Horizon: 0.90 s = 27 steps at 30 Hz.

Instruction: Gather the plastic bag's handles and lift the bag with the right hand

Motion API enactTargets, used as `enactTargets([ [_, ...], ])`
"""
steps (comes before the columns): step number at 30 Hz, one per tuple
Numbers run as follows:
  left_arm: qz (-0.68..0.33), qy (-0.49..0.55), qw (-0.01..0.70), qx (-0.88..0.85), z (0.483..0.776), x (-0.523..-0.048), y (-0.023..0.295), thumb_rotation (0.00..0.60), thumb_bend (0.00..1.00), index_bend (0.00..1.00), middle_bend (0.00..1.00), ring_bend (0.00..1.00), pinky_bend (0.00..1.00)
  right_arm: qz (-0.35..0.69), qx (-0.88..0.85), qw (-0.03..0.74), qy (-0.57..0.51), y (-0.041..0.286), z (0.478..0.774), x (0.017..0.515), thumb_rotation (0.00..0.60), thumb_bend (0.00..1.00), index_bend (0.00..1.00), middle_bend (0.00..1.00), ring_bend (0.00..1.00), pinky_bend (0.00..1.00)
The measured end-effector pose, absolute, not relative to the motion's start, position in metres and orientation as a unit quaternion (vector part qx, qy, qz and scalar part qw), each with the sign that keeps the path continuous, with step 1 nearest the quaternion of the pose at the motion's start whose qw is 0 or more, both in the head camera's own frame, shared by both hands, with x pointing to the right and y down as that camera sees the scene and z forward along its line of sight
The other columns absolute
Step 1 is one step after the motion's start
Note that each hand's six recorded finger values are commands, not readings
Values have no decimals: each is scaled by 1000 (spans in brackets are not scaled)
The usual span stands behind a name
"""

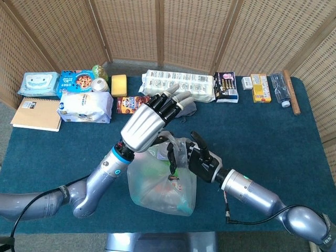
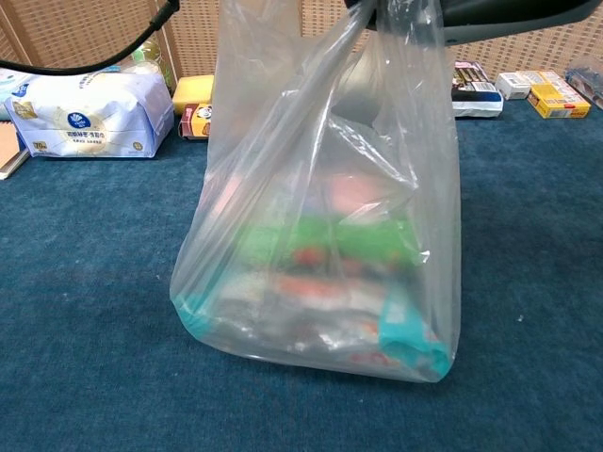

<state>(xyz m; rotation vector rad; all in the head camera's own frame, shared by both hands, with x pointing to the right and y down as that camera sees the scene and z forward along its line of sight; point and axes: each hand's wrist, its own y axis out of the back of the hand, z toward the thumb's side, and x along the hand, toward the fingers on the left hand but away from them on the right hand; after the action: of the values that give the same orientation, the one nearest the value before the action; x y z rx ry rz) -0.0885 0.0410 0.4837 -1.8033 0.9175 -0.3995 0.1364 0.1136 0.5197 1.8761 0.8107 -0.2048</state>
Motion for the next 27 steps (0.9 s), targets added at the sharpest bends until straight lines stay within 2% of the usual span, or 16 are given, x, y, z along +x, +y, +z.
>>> enactTargets([
  [10, -188, 369, 509, -755, 487, -95, 39, 600, 67, 34, 121, 17, 250, -87, 779, 519, 340, 112, 519, 140, 174, 214, 495, 662, 702, 647],
  [27, -212, 346, 466, -786, 491, -113, 43, 600, 0, 5, 107, 6, 235, -84, 767, 524, 360, 103, 522, 149, 177, 215, 497, 663, 704, 649],
])
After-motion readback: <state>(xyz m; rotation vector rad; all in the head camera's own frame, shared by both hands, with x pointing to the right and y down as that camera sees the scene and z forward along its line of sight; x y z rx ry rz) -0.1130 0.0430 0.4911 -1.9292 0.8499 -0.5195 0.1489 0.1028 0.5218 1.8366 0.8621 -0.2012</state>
